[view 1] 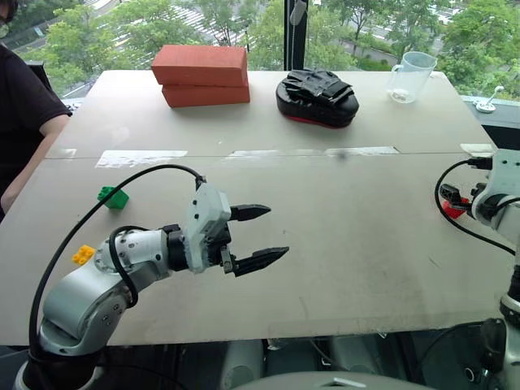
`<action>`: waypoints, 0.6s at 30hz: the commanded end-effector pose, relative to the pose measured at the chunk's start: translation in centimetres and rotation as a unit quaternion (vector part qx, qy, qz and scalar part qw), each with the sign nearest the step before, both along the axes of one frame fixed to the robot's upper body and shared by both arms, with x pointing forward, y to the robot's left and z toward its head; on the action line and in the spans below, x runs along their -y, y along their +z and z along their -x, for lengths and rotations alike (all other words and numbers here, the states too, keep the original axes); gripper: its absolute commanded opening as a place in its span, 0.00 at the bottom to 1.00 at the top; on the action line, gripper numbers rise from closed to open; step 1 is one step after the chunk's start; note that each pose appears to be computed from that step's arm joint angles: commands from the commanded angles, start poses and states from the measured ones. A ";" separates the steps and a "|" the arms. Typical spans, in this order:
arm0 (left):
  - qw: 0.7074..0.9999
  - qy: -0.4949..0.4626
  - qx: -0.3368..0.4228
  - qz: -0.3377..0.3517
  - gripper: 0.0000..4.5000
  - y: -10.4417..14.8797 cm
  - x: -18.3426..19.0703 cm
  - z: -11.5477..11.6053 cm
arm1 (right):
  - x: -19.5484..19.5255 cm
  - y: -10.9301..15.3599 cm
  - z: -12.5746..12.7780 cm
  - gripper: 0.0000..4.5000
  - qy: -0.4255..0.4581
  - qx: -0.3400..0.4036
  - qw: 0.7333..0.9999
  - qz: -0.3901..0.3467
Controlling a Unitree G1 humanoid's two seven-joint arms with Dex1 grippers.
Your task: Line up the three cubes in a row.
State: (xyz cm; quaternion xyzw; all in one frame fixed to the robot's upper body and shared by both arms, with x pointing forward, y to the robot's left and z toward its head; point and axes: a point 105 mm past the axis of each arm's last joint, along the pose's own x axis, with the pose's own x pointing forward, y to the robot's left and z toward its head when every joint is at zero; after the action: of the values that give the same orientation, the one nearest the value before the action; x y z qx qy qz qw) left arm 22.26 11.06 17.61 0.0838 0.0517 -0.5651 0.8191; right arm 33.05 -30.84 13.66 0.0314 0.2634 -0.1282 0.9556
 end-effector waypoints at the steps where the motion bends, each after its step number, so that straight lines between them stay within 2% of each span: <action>1: 0.999 -0.034 0.027 0.003 0.98 1.2 0.8 1.0 | 0.6 0.7 -0.1 1.00 -0.032 0.003 0.999 -0.005; 3: 0.999 -0.037 0.027 0.001 0.98 1.2 0.8 1.1 | 0.5 0.1 -0.2 1.00 -0.032 -0.013 0.999 -0.003; 4: 0.999 -0.038 0.027 0.001 1.00 1.2 0.8 1.1 | 0.6 -0.1 -0.3 0.88 -0.037 -0.016 0.999 0.000; 5: 0.999 -0.039 0.026 0.002 1.00 1.2 0.8 1.2 | 0.6 -0.3 -0.3 0.83 -0.040 -0.017 0.999 -0.001; 10: 0.999 -0.031 0.026 0.003 1.00 1.3 0.5 1.2 | 0.2 -0.6 -0.8 0.31 -0.028 -0.017 0.999 -0.009; 13: 1.000 -0.018 0.021 0.003 1.00 1.0 0.2 1.3 | -0.4 -0.4 -0.8 0.29 0.020 -0.022 1.000 0.006; 15: 1.000 0.000 0.025 0.011 1.00 0.9 -0.2 1.2 | -3.5 1.3 -1.6 0.29 0.148 0.040 0.988 0.020; 16: 0.999 0.013 0.029 0.018 1.00 0.9 -0.4 1.1 | -5.8 2.3 -1.7 0.29 0.227 0.078 0.971 0.000; 18: 0.998 0.038 0.028 0.030 1.00 0.7 -1.1 1.0 | -9.5 3.1 -0.8 0.29 0.366 0.087 0.927 0.009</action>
State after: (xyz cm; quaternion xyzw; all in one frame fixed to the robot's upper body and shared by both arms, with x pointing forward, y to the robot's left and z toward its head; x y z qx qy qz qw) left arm 21.54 11.98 17.20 0.0616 0.0463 -0.5415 0.8372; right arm 34.36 -24.94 14.08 -0.0300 0.2287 0.1100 0.9668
